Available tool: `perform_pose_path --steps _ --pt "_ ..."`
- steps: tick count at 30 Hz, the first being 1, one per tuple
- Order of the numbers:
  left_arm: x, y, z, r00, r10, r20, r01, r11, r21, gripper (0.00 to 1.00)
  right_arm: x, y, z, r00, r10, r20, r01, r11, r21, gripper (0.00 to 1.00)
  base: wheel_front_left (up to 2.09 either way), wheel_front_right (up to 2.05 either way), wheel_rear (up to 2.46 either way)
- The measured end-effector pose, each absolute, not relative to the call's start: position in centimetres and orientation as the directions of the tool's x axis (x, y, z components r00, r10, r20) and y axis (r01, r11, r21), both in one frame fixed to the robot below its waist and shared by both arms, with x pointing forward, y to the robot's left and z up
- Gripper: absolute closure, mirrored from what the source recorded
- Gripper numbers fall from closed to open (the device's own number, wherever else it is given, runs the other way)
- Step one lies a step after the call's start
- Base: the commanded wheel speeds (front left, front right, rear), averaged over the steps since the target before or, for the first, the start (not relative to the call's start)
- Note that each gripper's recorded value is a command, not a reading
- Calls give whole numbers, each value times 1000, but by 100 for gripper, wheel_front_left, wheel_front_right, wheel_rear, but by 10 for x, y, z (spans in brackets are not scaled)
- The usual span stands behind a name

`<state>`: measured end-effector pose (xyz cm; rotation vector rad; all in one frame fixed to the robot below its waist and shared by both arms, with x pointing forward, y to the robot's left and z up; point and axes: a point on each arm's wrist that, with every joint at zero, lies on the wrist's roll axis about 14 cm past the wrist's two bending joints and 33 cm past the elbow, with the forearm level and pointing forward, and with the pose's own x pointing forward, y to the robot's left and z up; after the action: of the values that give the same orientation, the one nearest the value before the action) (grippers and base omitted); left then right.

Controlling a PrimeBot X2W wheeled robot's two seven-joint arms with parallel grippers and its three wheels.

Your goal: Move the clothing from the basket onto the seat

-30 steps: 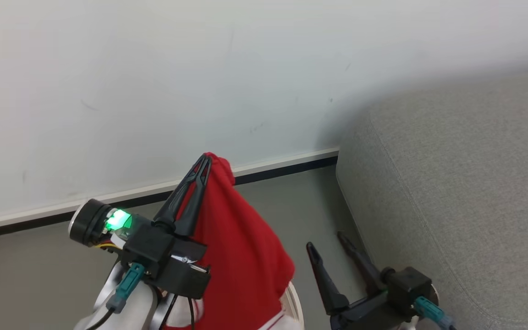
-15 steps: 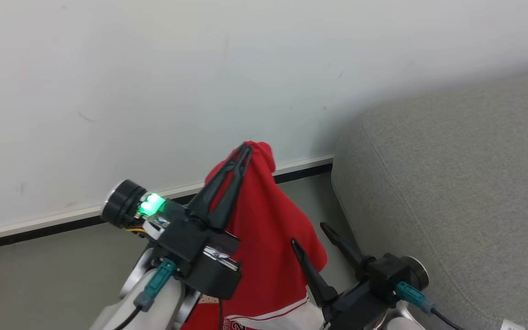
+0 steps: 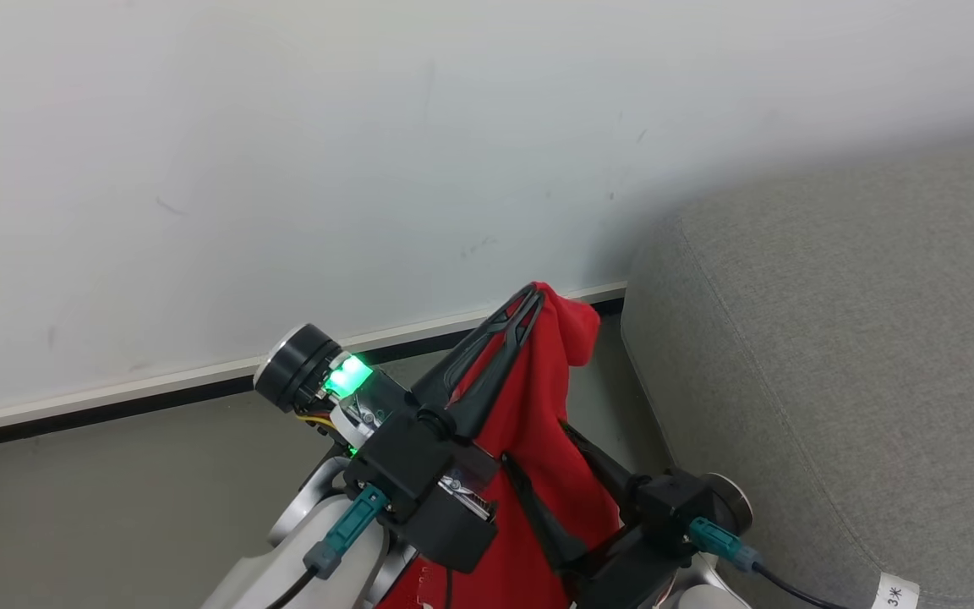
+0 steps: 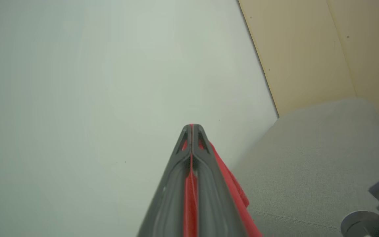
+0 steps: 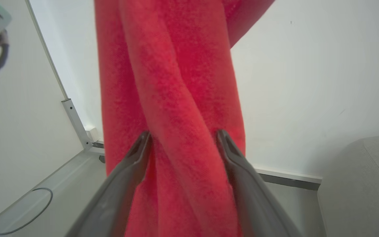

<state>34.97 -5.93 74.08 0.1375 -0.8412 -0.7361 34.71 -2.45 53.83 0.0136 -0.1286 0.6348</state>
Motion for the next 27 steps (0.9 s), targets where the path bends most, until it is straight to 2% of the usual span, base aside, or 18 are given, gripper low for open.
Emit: perform_pose_path --steps 1,2,3,13,19,20,21,22,23,27 --pt "350 -60 739 441 -646 623 541 745 390 100 347 -24 537 798 591 120 -593 805 -21 0 0 0 0" --pt "352 -62 734 444 -657 610 548 737 395 100 348 -24 537 799 589 120 -592 806 -13 93 0 0 0" --pt "353 -63 732 447 -660 604 552 735 394 100 348 -25 537 800 588 121 -591 806 -13 100 0 0 0" --pt "372 -69 695 495 -710 501 623 692 366 100 355 -36 544 820 553 146 -560 829 3 100 0 0 0" --pt "382 -70 678 535 -701 471 704 678 209 100 361 -44 551 835 523 171 -532 847 6 100 0 0 0" --pt "384 -70 676 539 -702 466 713 675 191 71 362 -46 552 839 516 175 -525 851 9 100 0 0 0" --pt "384 -71 673 541 -703 462 728 666 162 71 363 -49 554 844 504 183 -515 857 17 100 0 0 0" --pt "383 -73 669 539 -711 452 743 654 142 38 365 -51 557 848 495 191 -507 862 20 100 0 0 0" --pt "383 -75 666 537 -716 446 748 649 139 0 366 -54 559 852 485 198 -499 866 22 100 0 0 0" --pt "386 -77 654 537 -735 414 766 631 127 0 369 -65 560 870 449 205 -464 885 32 100 0 0 0"
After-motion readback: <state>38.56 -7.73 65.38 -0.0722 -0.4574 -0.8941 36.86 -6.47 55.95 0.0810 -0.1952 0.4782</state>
